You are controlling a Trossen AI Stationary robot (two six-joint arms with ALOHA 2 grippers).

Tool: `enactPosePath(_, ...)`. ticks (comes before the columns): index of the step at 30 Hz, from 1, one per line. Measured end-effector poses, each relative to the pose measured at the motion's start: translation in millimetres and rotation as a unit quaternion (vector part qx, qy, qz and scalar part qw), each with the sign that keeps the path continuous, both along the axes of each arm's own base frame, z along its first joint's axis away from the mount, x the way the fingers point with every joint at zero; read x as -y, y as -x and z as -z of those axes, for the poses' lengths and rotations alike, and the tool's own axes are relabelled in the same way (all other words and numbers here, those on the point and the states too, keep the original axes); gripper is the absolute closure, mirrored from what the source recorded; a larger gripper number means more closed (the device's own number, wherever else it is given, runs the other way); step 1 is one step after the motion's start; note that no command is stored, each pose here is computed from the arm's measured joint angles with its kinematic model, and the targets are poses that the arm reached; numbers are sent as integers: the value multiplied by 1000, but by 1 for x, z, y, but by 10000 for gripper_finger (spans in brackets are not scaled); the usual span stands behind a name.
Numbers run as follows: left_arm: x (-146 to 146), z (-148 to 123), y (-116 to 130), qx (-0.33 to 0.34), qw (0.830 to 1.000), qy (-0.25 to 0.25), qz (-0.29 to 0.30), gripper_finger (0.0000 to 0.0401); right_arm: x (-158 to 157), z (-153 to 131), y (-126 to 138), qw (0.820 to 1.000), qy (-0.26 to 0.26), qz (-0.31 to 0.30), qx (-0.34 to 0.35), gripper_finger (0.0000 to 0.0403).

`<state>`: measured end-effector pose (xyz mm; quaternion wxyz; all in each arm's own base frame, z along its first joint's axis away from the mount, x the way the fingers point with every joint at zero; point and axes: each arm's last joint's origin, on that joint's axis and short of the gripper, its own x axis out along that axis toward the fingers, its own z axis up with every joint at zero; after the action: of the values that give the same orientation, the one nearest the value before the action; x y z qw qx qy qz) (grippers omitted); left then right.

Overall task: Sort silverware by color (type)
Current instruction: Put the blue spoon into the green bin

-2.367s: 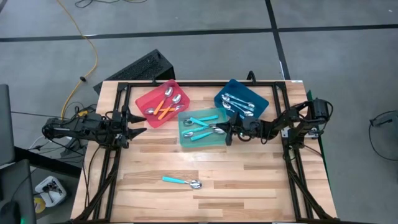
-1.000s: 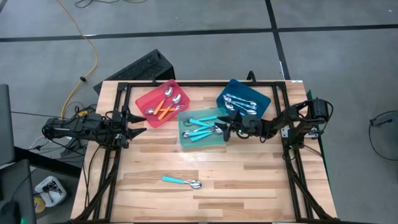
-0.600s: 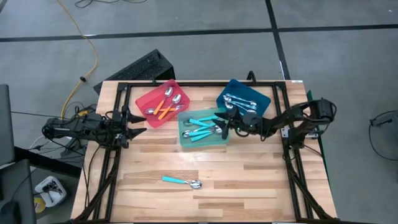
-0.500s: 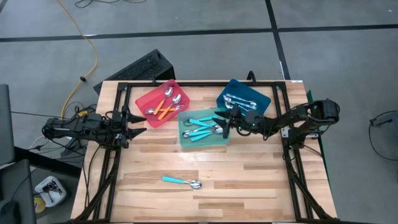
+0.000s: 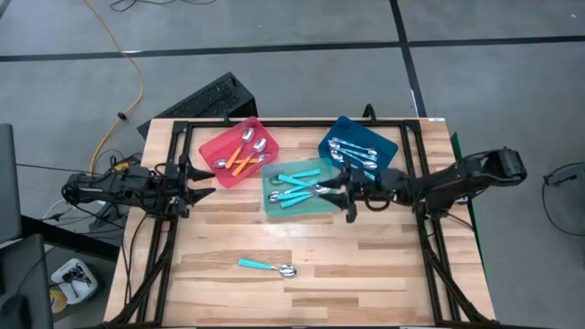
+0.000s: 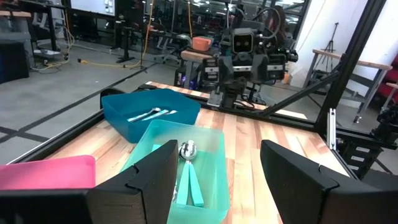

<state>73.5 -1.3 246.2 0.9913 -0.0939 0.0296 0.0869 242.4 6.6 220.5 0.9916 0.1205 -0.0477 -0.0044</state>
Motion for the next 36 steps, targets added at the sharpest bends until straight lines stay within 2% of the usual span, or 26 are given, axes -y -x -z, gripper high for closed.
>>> enactPosePath(3,0,-1,0,3,1000,0,0,187,-2,2,6,999,0,32,-41,210)
enactPosePath(7,0,-1,0,8,1000,9,-1,187,3,4,15,985,2,131,-111,210)
enactPosePath(11,0,-1,0,11,1000,23,-1,187,5,-6,17,976,2,172,-130,210)
enactPosePath(17,0,-1,0,12,1000,27,4,187,-7,-23,11,983,19,134,-128,210)
enactPosePath(24,1,-1,0,11,999,25,17,187,-27,-29,11,984,28,93,-151,210)
enactPosePath(31,1,-1,0,10,999,27,17,187,-49,-19,6,985,-1,58,-162,210)
enactPosePath(36,1,1,-1,9,1000,23,16,187,-68,-2,-7,986,-1,37,-165,210)
